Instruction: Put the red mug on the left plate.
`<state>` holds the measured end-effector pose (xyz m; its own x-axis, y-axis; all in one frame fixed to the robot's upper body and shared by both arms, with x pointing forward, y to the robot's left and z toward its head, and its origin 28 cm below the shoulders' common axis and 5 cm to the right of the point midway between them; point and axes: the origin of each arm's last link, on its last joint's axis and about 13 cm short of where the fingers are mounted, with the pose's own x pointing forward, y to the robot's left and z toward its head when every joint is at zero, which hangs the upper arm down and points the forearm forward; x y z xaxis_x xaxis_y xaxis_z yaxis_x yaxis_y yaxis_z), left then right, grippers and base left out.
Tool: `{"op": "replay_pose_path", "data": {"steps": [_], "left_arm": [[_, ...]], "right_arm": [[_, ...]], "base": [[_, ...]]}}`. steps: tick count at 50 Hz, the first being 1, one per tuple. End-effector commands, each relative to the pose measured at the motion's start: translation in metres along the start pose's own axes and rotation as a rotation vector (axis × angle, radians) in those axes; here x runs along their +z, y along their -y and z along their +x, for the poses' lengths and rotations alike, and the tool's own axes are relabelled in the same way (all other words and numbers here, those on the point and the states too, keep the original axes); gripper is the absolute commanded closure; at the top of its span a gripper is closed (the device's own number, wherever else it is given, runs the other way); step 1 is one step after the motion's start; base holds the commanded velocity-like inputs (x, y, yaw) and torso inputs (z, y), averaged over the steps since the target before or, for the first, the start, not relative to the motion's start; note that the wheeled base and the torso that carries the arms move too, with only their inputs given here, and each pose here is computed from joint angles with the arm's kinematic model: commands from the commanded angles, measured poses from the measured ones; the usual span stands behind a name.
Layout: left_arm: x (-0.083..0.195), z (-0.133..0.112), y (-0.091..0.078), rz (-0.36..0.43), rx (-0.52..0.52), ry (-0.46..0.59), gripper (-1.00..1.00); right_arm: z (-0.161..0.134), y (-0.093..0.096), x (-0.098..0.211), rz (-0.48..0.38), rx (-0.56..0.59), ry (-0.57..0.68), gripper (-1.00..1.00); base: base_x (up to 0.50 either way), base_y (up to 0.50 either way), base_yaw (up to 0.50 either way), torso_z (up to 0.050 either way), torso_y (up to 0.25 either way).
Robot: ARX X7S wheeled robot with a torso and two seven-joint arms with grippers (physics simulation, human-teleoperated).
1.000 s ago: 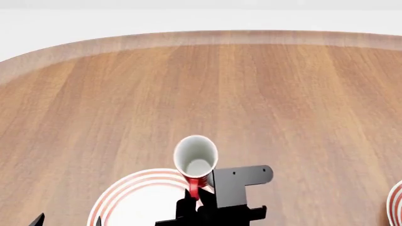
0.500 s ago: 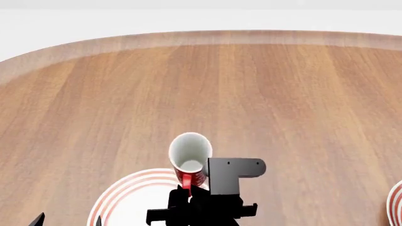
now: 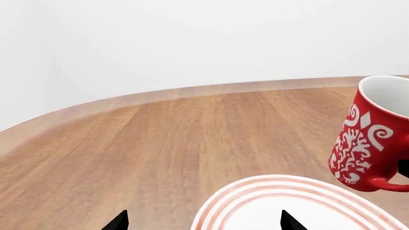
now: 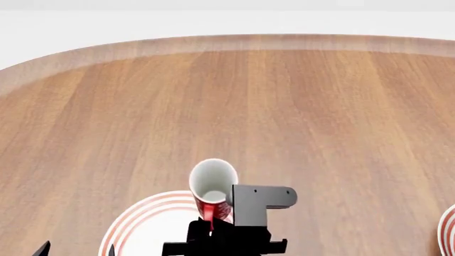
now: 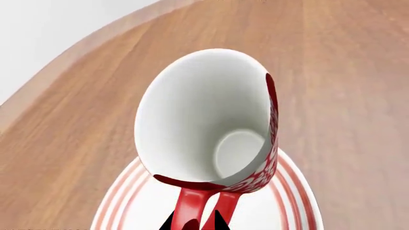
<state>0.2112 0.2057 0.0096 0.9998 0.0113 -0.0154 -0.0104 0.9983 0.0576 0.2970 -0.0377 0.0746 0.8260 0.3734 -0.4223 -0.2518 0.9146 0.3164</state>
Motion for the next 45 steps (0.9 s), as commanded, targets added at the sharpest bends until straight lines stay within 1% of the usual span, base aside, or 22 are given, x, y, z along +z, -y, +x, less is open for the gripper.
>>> {"op": "replay_pose_path", "data": {"steps": [1,9,10,13,15,17,27,45], "left_arm": [[0.000,0.000,0.000,-0.001,0.001,0.000,-1.00],[0.000,0.000,0.000,-0.001,0.001,0.000,-1.00],[-0.001,0.001,-0.001,-0.003,0.002,0.000,-1.00],[0.000,0.000,-0.001,-0.005,0.004,0.000,-1.00],[0.000,0.002,-0.001,-0.005,0.003,-0.001,-1.00],[0.000,0.002,-0.001,-0.005,0.003,-0.001,-1.00],[0.000,0.001,-0.001,-0.005,0.004,-0.001,-1.00],[-0.001,0.002,-0.001,-0.004,0.003,-0.001,-1.00]], "right_arm": [[-0.010,-0.002,0.000,0.006,0.002,0.020,1.00],[-0.010,-0.002,0.000,0.006,0.002,0.020,1.00],[-0.005,-0.002,0.001,0.007,-0.018,0.010,1.00],[0.002,-0.003,0.000,0.013,-0.003,0.007,1.00],[0.006,-0.007,-0.002,0.016,0.034,0.000,1.00],[0.010,-0.008,-0.003,0.015,0.046,-0.010,1.00],[0.020,-0.011,-0.010,0.022,0.081,-0.038,1.00],[0.033,-0.011,-0.020,0.012,0.074,-0.077,1.00]], "base": [[0.00,0.00,0.00,0.000,0.000],[0.00,0.00,0.00,0.000,0.001],[0.00,0.00,0.00,0.000,0.000],[0.00,0.00,0.00,0.000,0.000],[0.00,0.00,0.00,0.000,0.000],[0.00,0.00,0.00,0.000,0.000],[0.00,0.00,0.00,0.002,0.000],[0.00,0.00,0.00,0.000,0.001]]}}
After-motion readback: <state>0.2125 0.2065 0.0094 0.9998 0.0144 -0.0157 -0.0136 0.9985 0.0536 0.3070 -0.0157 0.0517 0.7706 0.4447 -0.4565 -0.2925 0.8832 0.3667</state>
